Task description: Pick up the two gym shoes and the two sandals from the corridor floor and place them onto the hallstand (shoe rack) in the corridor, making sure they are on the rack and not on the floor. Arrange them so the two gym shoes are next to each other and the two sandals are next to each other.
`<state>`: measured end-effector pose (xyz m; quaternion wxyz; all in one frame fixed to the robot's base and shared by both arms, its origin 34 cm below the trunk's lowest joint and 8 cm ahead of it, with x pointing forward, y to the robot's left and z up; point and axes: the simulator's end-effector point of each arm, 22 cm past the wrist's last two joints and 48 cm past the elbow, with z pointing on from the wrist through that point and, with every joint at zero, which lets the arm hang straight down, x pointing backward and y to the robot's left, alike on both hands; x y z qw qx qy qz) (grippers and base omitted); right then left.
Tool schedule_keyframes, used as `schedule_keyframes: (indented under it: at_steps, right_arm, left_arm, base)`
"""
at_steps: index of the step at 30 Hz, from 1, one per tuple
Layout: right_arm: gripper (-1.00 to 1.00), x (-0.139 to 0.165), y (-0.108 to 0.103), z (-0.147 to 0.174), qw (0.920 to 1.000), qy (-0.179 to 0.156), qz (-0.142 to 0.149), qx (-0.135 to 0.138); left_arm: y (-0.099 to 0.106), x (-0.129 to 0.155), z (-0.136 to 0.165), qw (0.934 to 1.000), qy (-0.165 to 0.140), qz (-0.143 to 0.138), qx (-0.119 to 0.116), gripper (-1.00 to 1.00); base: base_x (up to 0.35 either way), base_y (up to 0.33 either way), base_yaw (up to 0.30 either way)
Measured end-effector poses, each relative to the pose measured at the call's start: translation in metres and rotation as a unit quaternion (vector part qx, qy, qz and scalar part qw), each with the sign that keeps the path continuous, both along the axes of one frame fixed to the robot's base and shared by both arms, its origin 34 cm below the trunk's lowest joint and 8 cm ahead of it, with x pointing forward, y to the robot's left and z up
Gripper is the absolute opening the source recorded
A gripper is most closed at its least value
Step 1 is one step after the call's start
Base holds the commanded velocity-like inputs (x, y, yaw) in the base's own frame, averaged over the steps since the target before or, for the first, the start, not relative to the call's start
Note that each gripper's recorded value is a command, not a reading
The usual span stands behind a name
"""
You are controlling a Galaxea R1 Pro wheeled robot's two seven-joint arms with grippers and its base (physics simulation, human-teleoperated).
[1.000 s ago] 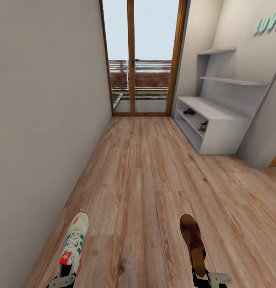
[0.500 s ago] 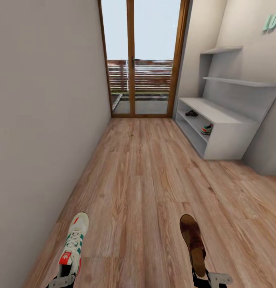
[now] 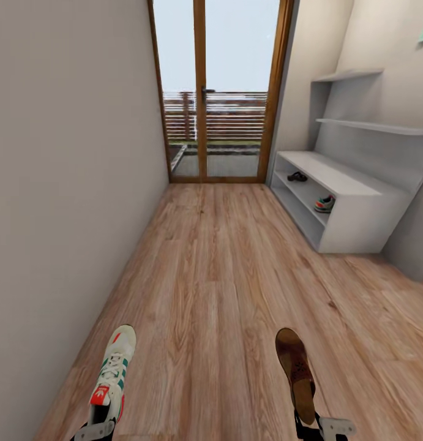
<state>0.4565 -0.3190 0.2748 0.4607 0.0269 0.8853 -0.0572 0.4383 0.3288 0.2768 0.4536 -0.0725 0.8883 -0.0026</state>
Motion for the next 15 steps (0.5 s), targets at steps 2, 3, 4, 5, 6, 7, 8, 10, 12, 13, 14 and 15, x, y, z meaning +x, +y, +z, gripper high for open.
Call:
schedule_keyframes:
  at_steps: [2, 3, 4, 5, 6, 7, 8, 10, 12, 13, 14, 15]
  right_arm:
    - [-1.0, 0.0, 0.0, 0.0, 1.0, 0.0, 0.0, 0.0]
    - [-1.0, 0.0, 0.0, 0.0, 1.0, 0.0, 0.0, 0.0]
    - [-1.0, 0.0, 0.0, 0.0, 1.0, 0.0, 0.0, 0.0]
    - [-1.0, 0.0, 0.0, 0.0, 1.0, 0.0, 0.0, 0.0]
    - [-1.0, 0.0, 0.0, 0.0, 1.0, 0.0, 0.0, 0.0]
    - [-1.0, 0.0, 0.0, 0.0, 1.0, 0.0, 0.0, 0.0]
    - [-1.0, 0.0, 0.0, 0.0, 1.0, 0.0, 0.0, 0.0]
    - [-1.0, 0.0, 0.0, 0.0, 1.0, 0.0, 0.0, 0.0]
    - [-1.0, 0.0, 0.0, 0.0, 1.0, 0.0, 0.0, 0.0]
    - [-1.0, 0.0, 0.0, 0.0, 1.0, 0.0, 0.0, 0.0]
    - [-1.0, 0.0, 0.0, 0.0, 1.0, 0.0, 0.0, 0.0]
    - [-1.0, 0.0, 0.0, 0.0, 1.0, 0.0, 0.0, 0.0]
  left_arm:
    - [-0.0003, -0.0001, -0.0001, 1.0, 0.0, 0.0, 0.0, -1.0]
    - [-0.0004, -0.0001, -0.0001, 1.0, 0.0, 0.0, 0.0, -1.0]
    - [-0.0002, 0.0001, 0.0, 1.0, 0.0, 0.0, 0.0, -1.0]
    - [0.0001, 0.0002, 0.0002, 1.0, 0.0, 0.0, 0.0, -1.0]
    - [0.0001, 0.0003, 0.0003, 1.0, -0.001, 0.0, 0.0, -1.0]
    - [-0.0003, 0.0001, 0.0, 1.0, 0.0, 0.0, 0.0, -1.0]
    - [-0.0003, 0.0001, 0.0001, 1.0, 0.0, 0.0, 0.0, -1.0]
    - [0.0, 0.0003, 0.0003, 1.0, -0.001, 0.0, 0.0, -1.0]
    - [-0.0001, 0.0004, 0.0003, 1.0, -0.001, 0.0, 0.0, -1.0]
    - [-0.0002, 0.0004, 0.0004, 1.0, -0.001, 0.0, 0.0, -1.0]
    - [0.0001, 0.0003, 0.0003, 1.0, -0.001, 0.0, 0.0, -1.0]
    - [0.0, 0.0004, 0.0004, 1.0, -0.001, 0.0, 0.0, -1.0]
  base:
    - [0.34, 0.0, 0.0]
    - [0.34, 0.0, 0.0]
    - [0.34, 0.0, 0.0]
    - [0.34, 0.0, 0.0]
    - [0.339, 0.0, 0.0]
    - [0.34, 0.0, 0.0]
    - [0.34, 0.0, 0.0]
    - [0.34, 0.0, 0.0]
    - [0.34, 0.0, 0.0]
    - [0.34, 0.0, 0.0]
    - [0.34, 0.0, 0.0]
    - [0.34, 0.0, 0.0]
